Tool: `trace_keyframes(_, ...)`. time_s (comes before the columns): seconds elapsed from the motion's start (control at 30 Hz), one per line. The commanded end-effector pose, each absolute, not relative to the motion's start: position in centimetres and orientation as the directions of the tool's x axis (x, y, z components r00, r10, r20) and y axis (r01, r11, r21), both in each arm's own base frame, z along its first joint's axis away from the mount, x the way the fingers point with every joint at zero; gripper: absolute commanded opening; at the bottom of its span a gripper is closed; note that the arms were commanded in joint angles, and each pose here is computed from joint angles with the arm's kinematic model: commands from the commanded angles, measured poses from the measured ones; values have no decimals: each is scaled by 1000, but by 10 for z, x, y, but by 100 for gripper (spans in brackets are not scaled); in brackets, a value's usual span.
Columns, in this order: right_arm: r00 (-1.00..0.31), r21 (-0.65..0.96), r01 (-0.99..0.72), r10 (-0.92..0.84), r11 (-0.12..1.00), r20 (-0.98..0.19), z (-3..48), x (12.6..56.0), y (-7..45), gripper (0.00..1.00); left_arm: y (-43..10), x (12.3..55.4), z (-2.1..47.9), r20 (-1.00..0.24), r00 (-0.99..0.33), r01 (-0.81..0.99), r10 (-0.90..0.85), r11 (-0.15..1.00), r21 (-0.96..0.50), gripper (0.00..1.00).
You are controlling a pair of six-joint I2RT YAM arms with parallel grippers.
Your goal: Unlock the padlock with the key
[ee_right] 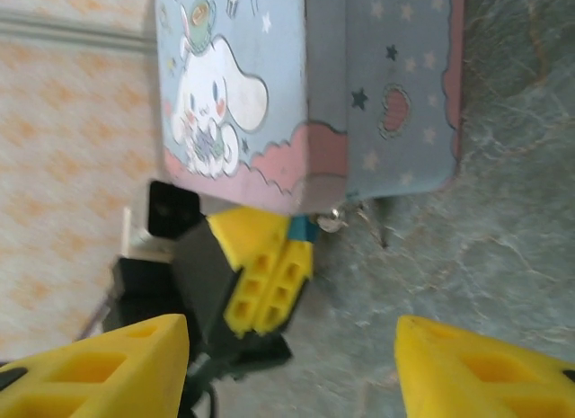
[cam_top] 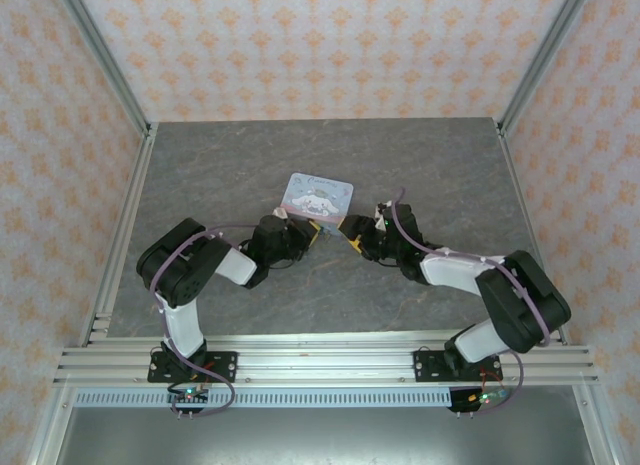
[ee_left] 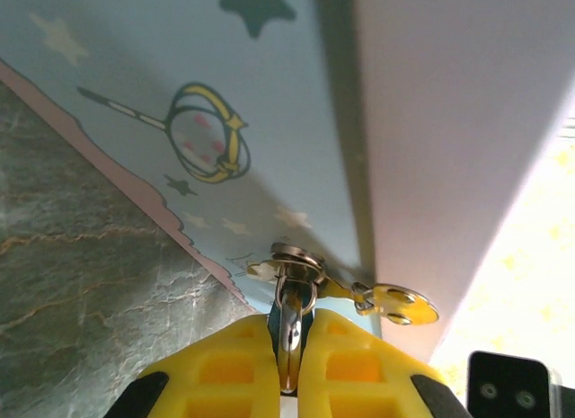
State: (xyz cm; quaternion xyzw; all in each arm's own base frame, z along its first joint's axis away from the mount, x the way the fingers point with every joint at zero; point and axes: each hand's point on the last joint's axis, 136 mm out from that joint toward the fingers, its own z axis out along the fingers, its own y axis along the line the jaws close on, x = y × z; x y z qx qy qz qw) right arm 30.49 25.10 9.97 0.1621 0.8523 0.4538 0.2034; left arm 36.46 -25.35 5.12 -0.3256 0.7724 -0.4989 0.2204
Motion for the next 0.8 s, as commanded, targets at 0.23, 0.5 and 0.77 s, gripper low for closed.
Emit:
trace_keyframes(0.23,-867,530,-261,46,807,-497,102,296,257,40,-272,363,84,38,-762,-282,-646,279,-918,0)
trace_keyframes(0.5,-811,358,-412,-158,838,-564,102,296,272,36,-277,357,103,60,-791,-300,-608,301,-905,0)
trace_keyframes(0.77,-773,231,-408,-199,883,-602,98,310,261,37,-280,354,109,66,-807,-301,-587,312,-901,0)
